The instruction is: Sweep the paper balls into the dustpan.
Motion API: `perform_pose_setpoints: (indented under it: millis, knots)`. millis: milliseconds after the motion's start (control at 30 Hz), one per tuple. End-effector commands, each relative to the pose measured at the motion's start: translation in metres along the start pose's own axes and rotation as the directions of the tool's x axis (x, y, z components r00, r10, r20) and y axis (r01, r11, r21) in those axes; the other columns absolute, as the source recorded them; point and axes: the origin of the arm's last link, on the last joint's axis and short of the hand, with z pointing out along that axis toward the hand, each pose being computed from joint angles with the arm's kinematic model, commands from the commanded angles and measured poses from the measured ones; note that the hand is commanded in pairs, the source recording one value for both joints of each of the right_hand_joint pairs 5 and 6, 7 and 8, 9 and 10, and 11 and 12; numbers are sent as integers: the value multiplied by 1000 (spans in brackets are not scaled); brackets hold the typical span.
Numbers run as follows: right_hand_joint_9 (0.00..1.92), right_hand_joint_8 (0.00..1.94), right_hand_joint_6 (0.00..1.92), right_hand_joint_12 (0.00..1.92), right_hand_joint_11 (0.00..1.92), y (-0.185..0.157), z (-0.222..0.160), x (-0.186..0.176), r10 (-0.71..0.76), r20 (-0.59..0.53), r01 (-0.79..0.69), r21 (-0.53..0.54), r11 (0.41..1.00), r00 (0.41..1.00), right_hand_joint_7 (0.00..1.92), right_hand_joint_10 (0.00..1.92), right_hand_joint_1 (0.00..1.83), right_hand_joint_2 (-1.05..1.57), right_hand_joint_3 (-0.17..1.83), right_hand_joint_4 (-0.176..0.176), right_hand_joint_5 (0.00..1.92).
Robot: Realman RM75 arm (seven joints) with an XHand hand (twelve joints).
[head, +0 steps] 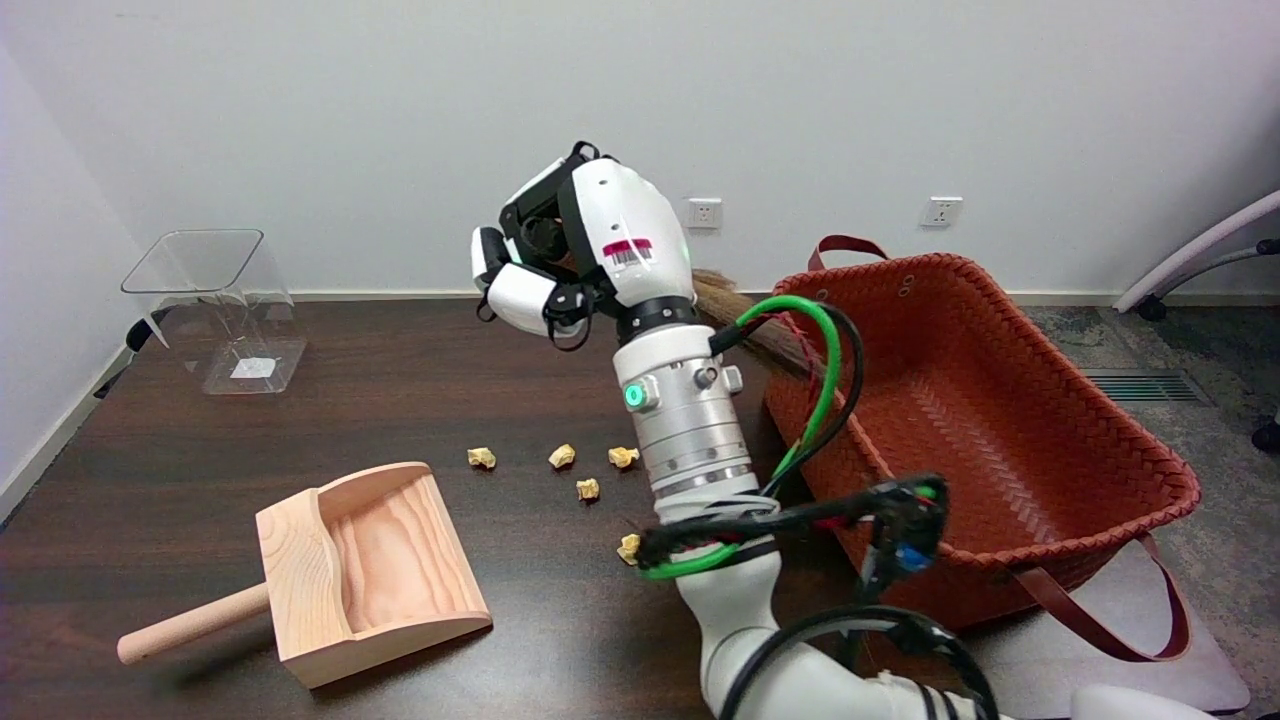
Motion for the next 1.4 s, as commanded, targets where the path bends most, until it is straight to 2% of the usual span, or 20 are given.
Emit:
perform_pose_setpoints:
  millis: [33, 133, 267, 367, 500, 600, 900, 1200, 1233, 1267, 1300, 1400]
  knots:
    - [1920, 1920, 1920, 1920, 1920, 33, 4, -33, -126, -73, 108, -211, 971, 989, 1920, 1920, 1232, 1571, 787, 0, 1920]
    - [1920, 1920, 1920, 1920, 1920, 35, 1, -36, -129, -90, 105, -235, 966, 988, 1920, 1920, 1232, 1571, 780, 0, 1920]
    - [1920, 1920, 1920, 1920, 1920, 25, 5, -40, -110, -91, 88, -216, 972, 990, 1920, 1920, 1232, 1571, 754, 0, 1920]
    - [1920, 1920, 1920, 1920, 1920, 5, 16, -41, -76, -72, 63, -163, 985, 995, 1920, 1920, 1233, 1571, 754, 0, 1920]
    - [1920, 1920, 1920, 1920, 1920, -25, 30, -45, -105, -38, 101, -81, 992, 994, 1920, 1920, 1231, 1571, 770, 0, 1920]
    - [1920, 1920, 1920, 1920, 1920, -34, 33, -51, -98, -28, 96, -67, 993, 995, 1920, 1920, 1231, 1571, 778, 0, 1920]
    - [1920, 1920, 1920, 1920, 1920, -32, 25, -73, -102, -20, 99, -121, 988, 995, 1920, 1920, 1231, 1571, 772, 0, 1920]
    - [1920, 1920, 1920, 1920, 1920, -17, 2, -76, -115, -55, 102, -198, 975, 992, 1920, 1920, 1231, 1571, 747, 0, 1920]
    - [1920, 1920, 1920, 1920, 1920, -23, 5, -66, -122, -115, 98, -198, 975, 986, 1920, 1920, 1232, 1571, 744, 0, 1920]
    - [1920, 1920, 1920, 1920, 1920, -43, 13, -33, -141, -311, 82, -193, 978, 940, 1920, 1920, 1232, 1571, 742, 0, 1920]
    - [1920, 1920, 1920, 1920, 1920, -10, -5, -77, -113, -61, 97, -227, 969, 992, 1920, 1920, 1232, 1571, 741, 0, 1920]
    - [1920, 1920, 1920, 1920, 1920, -1, -12, -79, -118, -69, 96, -256, 962, 991, 1920, 1920, 1231, 1571, 727, 0, 1920]
